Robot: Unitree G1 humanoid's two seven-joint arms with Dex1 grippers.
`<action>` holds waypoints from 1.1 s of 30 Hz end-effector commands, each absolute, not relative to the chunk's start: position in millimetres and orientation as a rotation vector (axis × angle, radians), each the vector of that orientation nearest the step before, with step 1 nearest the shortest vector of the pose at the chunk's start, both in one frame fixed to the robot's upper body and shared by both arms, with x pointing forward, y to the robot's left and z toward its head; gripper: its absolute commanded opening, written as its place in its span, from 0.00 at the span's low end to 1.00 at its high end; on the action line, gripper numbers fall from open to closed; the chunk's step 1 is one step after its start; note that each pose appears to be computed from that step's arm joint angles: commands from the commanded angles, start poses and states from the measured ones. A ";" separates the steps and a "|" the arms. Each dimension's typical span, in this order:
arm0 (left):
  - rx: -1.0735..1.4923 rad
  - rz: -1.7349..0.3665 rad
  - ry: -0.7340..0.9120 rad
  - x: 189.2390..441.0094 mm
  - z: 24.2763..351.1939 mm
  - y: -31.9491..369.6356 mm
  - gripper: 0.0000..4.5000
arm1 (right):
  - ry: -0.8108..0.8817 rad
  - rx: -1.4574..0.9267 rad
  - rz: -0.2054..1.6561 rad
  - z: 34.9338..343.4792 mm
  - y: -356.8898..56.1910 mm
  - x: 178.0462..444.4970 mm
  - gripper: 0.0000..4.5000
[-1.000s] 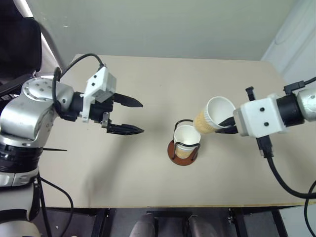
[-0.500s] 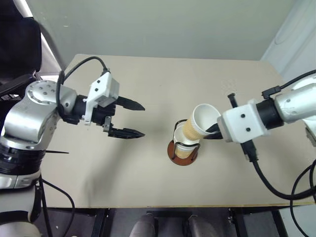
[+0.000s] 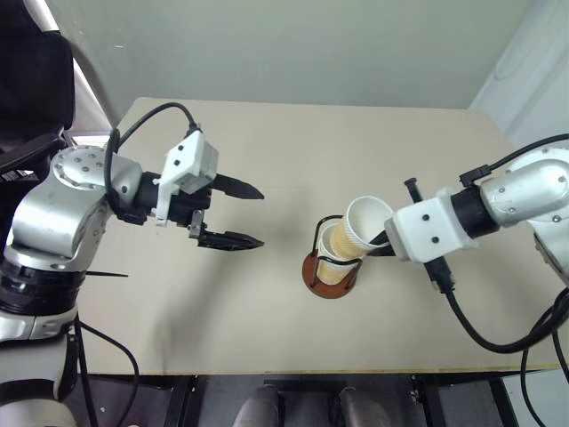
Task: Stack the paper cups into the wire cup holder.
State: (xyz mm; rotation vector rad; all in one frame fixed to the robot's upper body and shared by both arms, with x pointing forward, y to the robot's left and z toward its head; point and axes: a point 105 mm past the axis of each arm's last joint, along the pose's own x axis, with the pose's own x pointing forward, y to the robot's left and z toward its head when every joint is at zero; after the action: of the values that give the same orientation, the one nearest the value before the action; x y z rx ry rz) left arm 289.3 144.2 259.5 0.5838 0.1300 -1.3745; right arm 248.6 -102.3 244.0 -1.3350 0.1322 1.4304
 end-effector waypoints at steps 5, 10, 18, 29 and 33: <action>0.616 -1.371 0.097 285.7 266.7 140.9 1.00 | 0.085 -1.332 1.443 245.8 -93.1 246.1 0.21; 0.615 -1.368 0.098 285.8 265.9 140.5 1.00 | 0.056 -1.316 1.425 249.9 -88.8 249.6 0.59; 0.599 -1.344 0.100 286.3 266.1 142.5 1.00 | -0.028 -1.113 1.267 279.0 -90.5 268.3 1.00; 0.499 -1.223 0.102 291.1 262.5 155.1 1.00 | 0.019 -0.692 0.723 282.7 -185.0 331.5 1.00; 0.427 -1.130 0.096 300.7 261.1 164.6 1.00 | 0.025 -0.569 0.580 273.5 -210.5 347.3 1.00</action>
State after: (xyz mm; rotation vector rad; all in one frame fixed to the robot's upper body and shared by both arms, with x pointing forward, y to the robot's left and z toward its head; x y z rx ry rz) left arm 299.5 158.9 252.0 0.4401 0.1340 -1.1745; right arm 345.1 -198.4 262.0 -0.5867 0.0768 0.6592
